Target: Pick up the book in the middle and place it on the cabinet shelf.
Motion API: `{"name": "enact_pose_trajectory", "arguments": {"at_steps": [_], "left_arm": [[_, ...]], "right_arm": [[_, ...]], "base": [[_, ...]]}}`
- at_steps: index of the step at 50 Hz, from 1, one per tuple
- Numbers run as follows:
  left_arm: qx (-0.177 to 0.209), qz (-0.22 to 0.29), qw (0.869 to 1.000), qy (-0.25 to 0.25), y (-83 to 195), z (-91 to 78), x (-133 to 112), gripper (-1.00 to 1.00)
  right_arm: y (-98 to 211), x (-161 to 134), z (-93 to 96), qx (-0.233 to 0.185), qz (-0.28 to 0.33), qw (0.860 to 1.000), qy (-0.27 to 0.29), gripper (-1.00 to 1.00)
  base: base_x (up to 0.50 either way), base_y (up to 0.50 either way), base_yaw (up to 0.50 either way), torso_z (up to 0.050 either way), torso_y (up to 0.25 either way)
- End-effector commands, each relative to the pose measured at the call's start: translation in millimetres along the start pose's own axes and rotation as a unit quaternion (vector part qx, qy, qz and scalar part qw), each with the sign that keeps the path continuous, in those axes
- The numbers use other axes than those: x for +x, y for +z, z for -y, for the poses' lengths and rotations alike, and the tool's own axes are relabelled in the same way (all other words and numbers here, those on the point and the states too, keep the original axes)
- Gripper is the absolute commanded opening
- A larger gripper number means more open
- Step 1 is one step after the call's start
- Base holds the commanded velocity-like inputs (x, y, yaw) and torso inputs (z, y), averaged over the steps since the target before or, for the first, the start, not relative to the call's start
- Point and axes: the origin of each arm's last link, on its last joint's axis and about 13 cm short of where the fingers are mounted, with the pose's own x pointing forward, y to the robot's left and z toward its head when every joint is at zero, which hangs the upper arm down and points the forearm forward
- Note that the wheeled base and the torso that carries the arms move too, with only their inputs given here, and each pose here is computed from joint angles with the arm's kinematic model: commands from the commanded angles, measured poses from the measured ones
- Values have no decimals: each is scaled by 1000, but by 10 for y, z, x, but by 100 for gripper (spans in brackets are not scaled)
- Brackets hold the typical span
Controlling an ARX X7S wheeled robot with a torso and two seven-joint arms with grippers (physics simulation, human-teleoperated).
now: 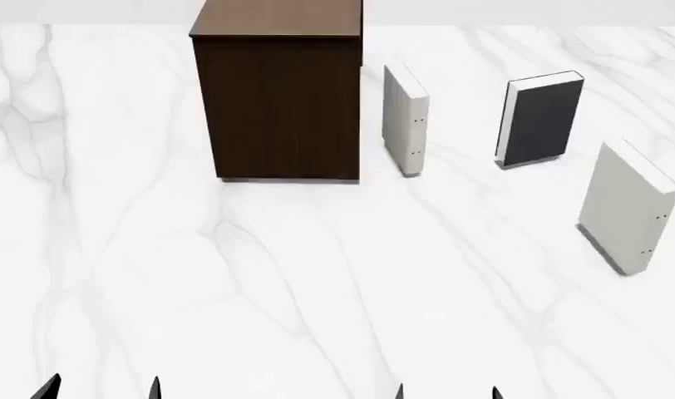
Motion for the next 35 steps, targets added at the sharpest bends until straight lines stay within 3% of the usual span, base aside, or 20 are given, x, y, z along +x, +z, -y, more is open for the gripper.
{"name": "enact_pose_trajectory", "arguments": {"at_steps": [1, 7, 10, 13, 24, 28, 35], "left_arm": [[0, 0, 1000, -1, 19, 5, -12, 100], [5, -2, 1000, -2, 7, 8, -11, 100], [27, -22, 999, 5, -33, 8, 1, 100], [37, -24, 999, 9, -30, 6, 10, 100], [29, -27, 999, 18, -7, -11, -7, 100], [27, -12, 999, 21, 101, -8, -11, 100], [32, 39, 998, 23, 454, 1, -68, 100]], "right_arm": [[-6, -5, -7, -5, -6, 1000, 0, 100], [6, -5, -7, -9, -9, 1000, -3, 100], [8, -4, -5, -9, -9, 1000, -4, 100], [-12, -13, -24, -47, -10, 999, -16, 100], [-15, -23, -13, -34, -14, 999, -18, 100], [57, -25, -16, -36, -6, 999, -21, 100], [481, -61, -17, -24, 52, 998, -25, 100]], "base": [[0, 0, 0, 0, 0], [0, 0, 0, 0, 0], [0, 0, 0, 0, 0], [0, 0, 0, 0, 0], [0, 0, 0, 0, 0], [0, 0, 0, 0, 0], [0, 0, 0, 0, 0]]}}
